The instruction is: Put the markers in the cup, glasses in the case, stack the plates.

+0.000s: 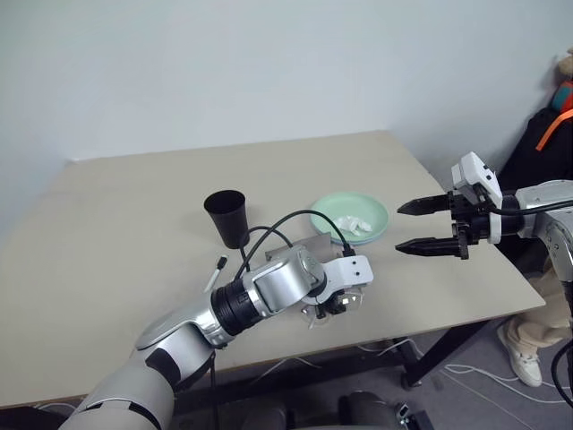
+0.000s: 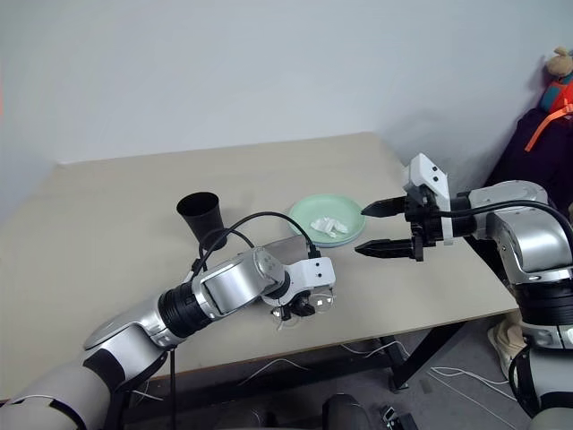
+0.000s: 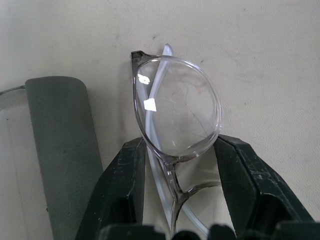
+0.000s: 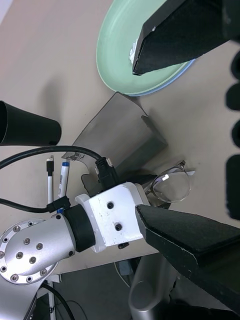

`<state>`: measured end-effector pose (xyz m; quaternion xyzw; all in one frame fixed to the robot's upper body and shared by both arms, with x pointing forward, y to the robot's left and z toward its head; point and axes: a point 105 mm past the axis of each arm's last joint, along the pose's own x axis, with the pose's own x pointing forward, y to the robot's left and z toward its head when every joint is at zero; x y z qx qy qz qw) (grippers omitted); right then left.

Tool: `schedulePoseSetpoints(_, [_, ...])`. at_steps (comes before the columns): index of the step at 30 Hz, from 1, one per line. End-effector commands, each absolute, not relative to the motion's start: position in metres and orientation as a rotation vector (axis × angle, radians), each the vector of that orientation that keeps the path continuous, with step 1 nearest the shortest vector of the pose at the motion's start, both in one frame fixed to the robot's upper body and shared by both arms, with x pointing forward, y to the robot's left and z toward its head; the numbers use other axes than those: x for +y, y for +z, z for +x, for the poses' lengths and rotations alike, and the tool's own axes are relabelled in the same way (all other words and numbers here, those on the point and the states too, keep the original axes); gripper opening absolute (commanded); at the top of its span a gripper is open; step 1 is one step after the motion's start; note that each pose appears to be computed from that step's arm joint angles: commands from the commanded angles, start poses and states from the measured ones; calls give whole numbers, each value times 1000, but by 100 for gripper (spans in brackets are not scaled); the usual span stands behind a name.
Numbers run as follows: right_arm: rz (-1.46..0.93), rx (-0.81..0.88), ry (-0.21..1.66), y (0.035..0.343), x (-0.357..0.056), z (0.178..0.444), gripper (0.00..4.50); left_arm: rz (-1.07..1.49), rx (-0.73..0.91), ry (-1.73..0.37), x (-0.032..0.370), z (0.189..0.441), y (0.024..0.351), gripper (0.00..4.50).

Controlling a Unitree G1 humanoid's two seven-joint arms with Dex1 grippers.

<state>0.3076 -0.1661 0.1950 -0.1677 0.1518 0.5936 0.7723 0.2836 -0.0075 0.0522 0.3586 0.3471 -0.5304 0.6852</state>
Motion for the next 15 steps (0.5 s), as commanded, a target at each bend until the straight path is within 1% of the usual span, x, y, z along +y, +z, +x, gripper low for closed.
schedulePoseSetpoints(1, [-382, 274, 1294, 208, -163, 306, 450, 810, 741, -1160, -8, 291, 61, 216])
schedulePoseSetpoints(3, [-382, 273, 1292, 209, -163, 306, 450, 811, 739, -1162, -9, 291, 62, 216])
schedulePoseSetpoints(6, [-384, 271, 1291, 209, -162, 307, 450, 814, 736, -1165, -8, 292, 62, 165])
schedulePoseSetpoints(9, [-386, 268, 1289, 210, -161, 307, 450, 818, 732, -1164, -8, 293, 63, 76])
schedulePoseSetpoints(10, [-386, 267, 1289, 210, -161, 308, 450, 819, 730, -1162, -8, 294, 64, 56])
schedulePoseSetpoints(12, [-388, 265, 1289, 210, -160, 308, 450, 820, 726, -1159, -7, 296, 66, 27])
schedulePoseSetpoints(15, [-390, 261, 1288, 211, -159, 309, 450, 820, 717, -1163, -8, 297, 69, 2])
